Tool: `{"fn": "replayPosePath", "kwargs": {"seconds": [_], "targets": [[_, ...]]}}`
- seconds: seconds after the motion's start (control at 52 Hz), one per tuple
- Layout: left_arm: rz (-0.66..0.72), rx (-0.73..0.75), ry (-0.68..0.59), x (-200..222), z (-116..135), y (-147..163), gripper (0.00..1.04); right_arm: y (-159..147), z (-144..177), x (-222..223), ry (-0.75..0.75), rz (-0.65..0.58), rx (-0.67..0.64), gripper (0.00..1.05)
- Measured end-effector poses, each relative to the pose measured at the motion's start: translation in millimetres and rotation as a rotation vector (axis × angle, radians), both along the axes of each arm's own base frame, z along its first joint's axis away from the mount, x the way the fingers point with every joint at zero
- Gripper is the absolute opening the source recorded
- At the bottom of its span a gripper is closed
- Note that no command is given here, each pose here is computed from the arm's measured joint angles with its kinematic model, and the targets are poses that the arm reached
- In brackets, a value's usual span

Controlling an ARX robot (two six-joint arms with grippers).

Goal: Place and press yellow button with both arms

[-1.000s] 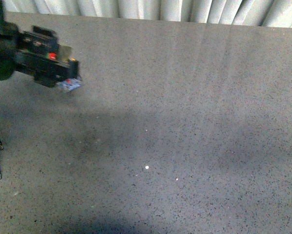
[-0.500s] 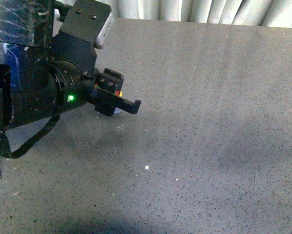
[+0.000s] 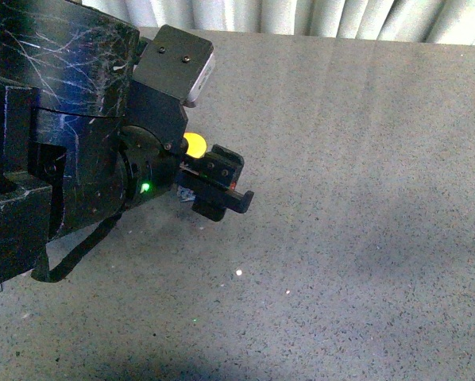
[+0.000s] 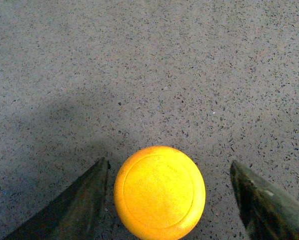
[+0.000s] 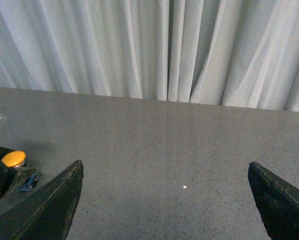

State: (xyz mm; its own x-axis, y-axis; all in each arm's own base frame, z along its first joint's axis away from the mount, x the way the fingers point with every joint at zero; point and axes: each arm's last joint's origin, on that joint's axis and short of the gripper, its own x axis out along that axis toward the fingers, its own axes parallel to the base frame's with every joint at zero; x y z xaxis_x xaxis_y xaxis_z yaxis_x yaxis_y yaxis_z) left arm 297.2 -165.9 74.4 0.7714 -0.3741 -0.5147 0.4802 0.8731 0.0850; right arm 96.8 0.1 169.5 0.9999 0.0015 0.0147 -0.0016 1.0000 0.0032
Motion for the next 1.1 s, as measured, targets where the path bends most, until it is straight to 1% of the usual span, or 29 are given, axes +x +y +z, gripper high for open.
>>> {"fn": "replayPosePath", "kwargs": {"seconds": [0.077,0.115,0.154,0.25,0.442,0.538,0.654,0.673,0.692,0.712,0.75,0.788,0.827,0.846,0.885,0.962,1.038,1.058,1.096], "targets": [[0.001,-0.002,0.006,-2,-1,1,0.86,0,0,0,0.0,0.0,0.0,0.96],[0.0,-0.001,0.009,-5,-1,2,0.93,0,0,0,0.0,0.0,0.0,0.96],[-0.001,-0.001,0.012,-8,0,4,0.97,0,0,0,0.0,0.0,0.0,0.96],[-0.008,-0.007,0.008,-15,4,8,0.95,0,0,0,0.0,0.0,0.0,0.96],[-0.031,-0.039,-0.012,-35,22,23,0.96,0,0,0,0.0,0.0,0.0,0.96],[-0.024,-0.061,-0.012,-48,34,42,0.96,0,0,0,0.0,0.0,0.0,0.96],[0.023,-0.115,-0.034,-62,58,73,0.96,0,0,0,0.0,0.0,0.0,0.96],[0.061,-0.117,-0.06,-64,60,78,0.94,0,0,0,0.0,0.0,0.0,0.96],[0.134,-0.119,-0.13,-65,64,83,0.91,0,0,0,0.0,0.0,0.0,0.96],[0.235,-0.126,-0.231,-68,68,91,0.85,0,0,0,0.0,0.0,0.0,0.96],[0.363,-0.155,-0.366,-77,75,108,0.77,0,0,0,0.0,0.0,0.0,0.96],[0.425,-0.193,-0.457,-87,84,126,0.67,0,0,0,0.0,0.0,0.0,0.96],[0.444,-0.208,-0.491,-97,89,141,0.58,0,0,0,0.0,-0.001,0.0,0.96],[0.446,-0.208,-0.494,-101,89,146,0.55,0,0,0,0.0,-0.001,0.0,0.96],[0.441,-0.214,-0.492,-113,88,157,0.44,0,0,0,0.0,0.0,0.0,0.96],[0.468,-0.208,-0.491,-122,87,164,0.3,0,0,0,0.0,0.0,0.0,0.96],[0.472,-0.208,-0.493,-127,87,166,0.19,0,0,0,0.0,0.0,0.0,0.96],[0.468,-0.209,-0.494,-128,88,165,0.15,0,-1,0,0.023,0.013,0.0,0.96],[0.465,-0.21,-0.493,-131,88,165,0.1,1,0,1,0.121,0.067,0.002,0.96]]}}
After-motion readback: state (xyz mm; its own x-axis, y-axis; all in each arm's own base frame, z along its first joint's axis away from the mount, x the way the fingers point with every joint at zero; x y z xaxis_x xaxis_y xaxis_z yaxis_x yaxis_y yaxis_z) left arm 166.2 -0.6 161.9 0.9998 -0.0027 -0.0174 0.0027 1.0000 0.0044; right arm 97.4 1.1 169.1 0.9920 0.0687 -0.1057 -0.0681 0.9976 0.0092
